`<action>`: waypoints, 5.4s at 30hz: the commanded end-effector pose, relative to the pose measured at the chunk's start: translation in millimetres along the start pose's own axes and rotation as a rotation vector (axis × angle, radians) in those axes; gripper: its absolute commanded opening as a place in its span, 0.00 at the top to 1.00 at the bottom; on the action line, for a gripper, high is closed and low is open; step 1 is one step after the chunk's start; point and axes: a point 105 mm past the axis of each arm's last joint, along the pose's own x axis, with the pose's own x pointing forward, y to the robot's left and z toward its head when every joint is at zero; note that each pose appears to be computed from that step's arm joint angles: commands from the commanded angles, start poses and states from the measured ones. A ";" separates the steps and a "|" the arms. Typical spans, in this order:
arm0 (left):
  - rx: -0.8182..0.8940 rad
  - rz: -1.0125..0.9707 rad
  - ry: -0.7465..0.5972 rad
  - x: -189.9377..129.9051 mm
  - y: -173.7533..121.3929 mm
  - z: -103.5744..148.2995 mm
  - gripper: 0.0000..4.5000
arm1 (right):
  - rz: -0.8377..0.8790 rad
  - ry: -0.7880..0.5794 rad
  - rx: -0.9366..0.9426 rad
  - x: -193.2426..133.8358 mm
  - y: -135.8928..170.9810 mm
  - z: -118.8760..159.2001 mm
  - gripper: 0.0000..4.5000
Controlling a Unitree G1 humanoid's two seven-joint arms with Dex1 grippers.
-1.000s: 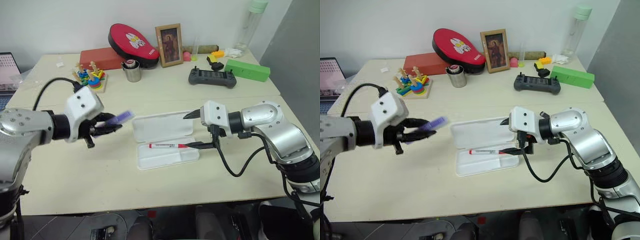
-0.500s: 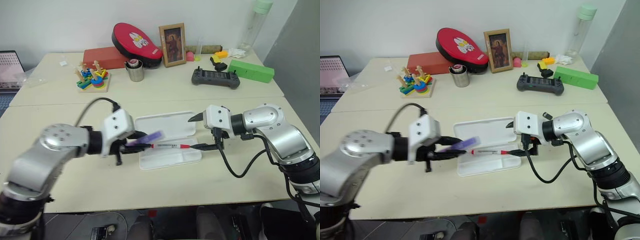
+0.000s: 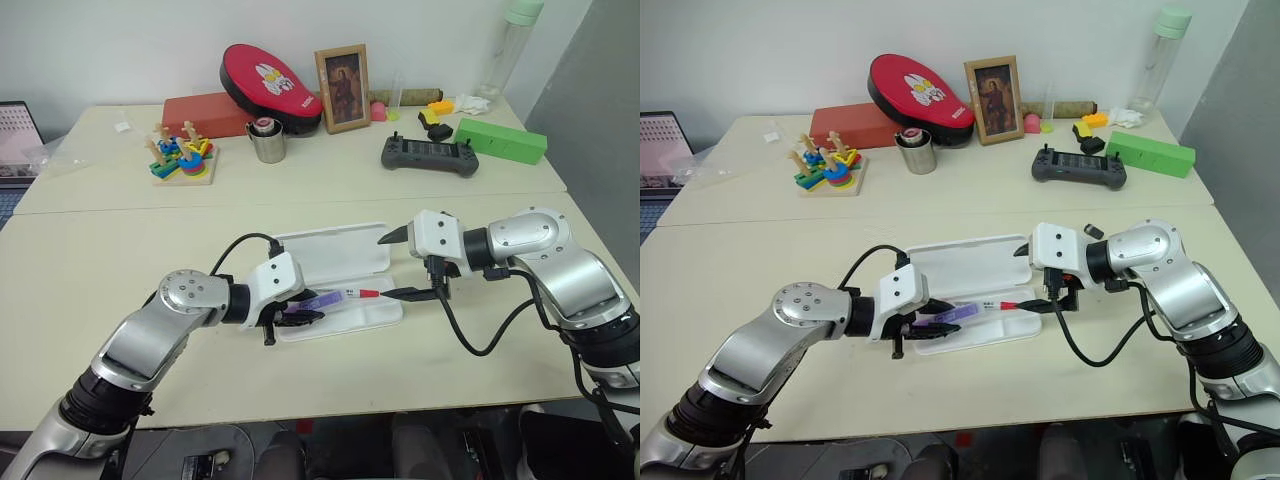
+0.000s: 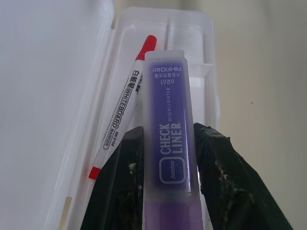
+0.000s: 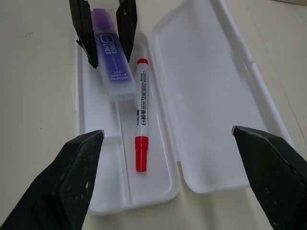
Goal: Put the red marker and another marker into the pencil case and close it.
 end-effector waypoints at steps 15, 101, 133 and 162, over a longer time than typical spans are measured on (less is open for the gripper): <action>0.046 -0.087 -0.042 1.9 -13.7 9.5 0.73 | -0.043 -0.020 -0.044 -7.9 -5.4 12.5 0.00; 0.474 0.265 -0.105 -45.5 55.2 117.4 0.00 | -0.686 0.224 0.734 -33.4 -106.1 -145.0 0.63; 0.426 0.250 -0.110 -46.6 47.9 112.8 0.00 | -0.128 -0.012 0.219 -54.0 -19.2 -24.6 0.95; 0.418 0.269 -0.077 -48.6 56.8 101.6 0.00 | 0.091 0.055 0.065 24.3 28.6 -40.6 0.67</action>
